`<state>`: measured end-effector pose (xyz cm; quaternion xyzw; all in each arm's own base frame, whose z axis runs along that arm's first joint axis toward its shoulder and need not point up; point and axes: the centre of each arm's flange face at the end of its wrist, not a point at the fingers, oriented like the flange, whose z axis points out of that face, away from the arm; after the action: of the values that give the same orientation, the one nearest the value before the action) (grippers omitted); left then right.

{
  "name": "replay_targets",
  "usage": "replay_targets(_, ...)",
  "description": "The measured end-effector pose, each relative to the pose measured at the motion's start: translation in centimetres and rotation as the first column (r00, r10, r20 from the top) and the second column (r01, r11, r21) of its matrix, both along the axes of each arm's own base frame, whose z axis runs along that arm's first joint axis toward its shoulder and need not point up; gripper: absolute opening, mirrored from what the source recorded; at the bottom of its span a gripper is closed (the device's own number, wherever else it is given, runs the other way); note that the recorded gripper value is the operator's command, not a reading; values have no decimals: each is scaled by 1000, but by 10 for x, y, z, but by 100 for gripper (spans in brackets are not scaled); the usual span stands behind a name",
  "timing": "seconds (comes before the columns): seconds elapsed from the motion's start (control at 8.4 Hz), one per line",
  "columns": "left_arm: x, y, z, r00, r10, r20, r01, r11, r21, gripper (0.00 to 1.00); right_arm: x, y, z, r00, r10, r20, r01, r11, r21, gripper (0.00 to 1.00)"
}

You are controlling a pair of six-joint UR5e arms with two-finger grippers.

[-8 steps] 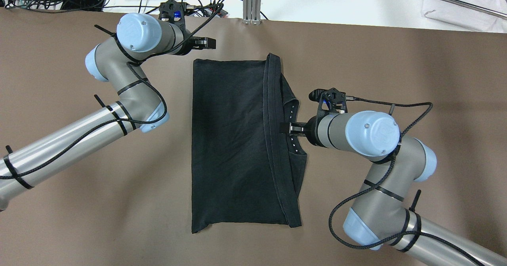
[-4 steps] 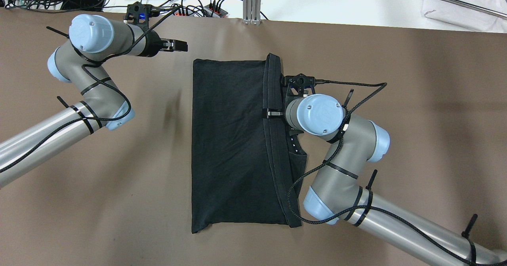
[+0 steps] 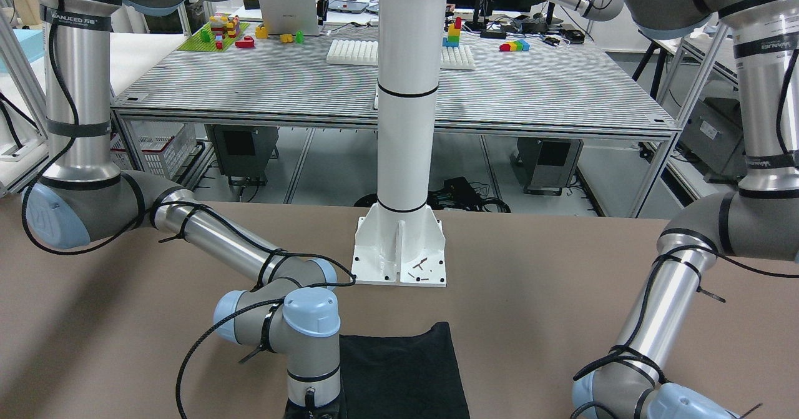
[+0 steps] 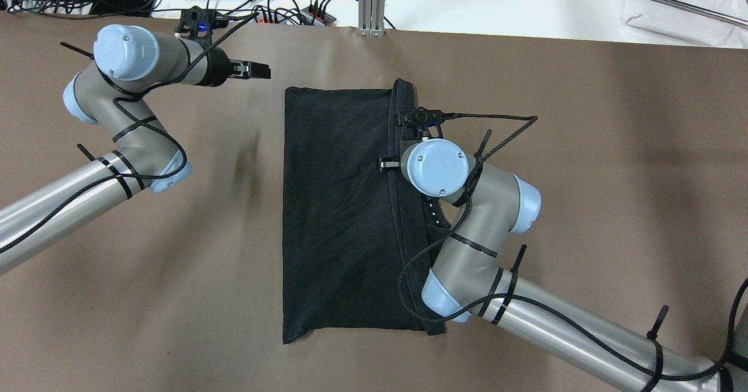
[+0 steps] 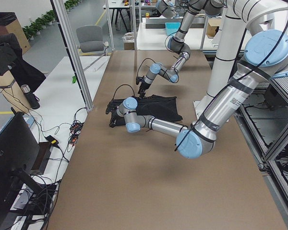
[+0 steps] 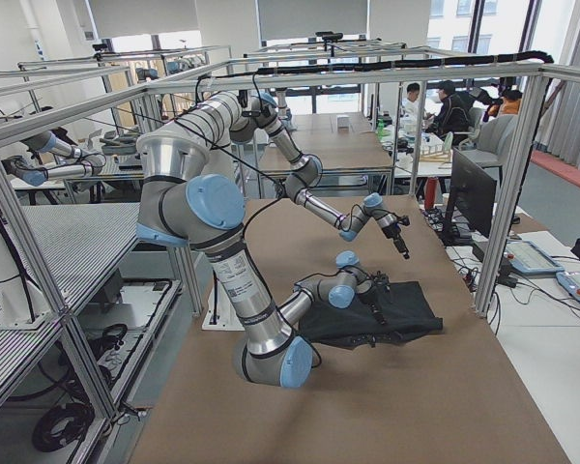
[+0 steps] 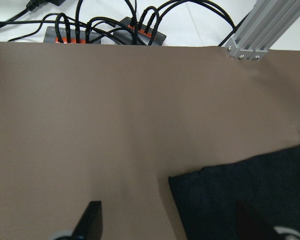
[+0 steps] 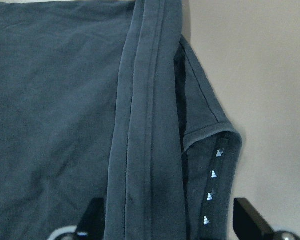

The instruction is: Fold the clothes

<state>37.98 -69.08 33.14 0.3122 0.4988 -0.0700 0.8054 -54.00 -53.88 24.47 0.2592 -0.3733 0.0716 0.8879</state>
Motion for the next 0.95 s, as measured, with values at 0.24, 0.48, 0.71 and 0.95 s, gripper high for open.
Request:
replay_targets(0.24,1,0,1,1000,0,2,0,1000,-1,94,-15,5,9,999,12,-43,-12,1000,4,92)
replay_targets(0.48,3,1,1,1000,1,2,-1,1000,-1,94,-29,17,13,996,16,-88,-16,1000,0,93)
replay_targets(0.71,3,1,0,1000,0,2,0,1000,0,94,-38,25,9,996,13,-93,-13,1000,-2,93)
replay_targets(0.95,4,0,-1,1000,-1,3,1,1000,1,94,-44,31,9,996,6,-94,-6,1000,-4,93)
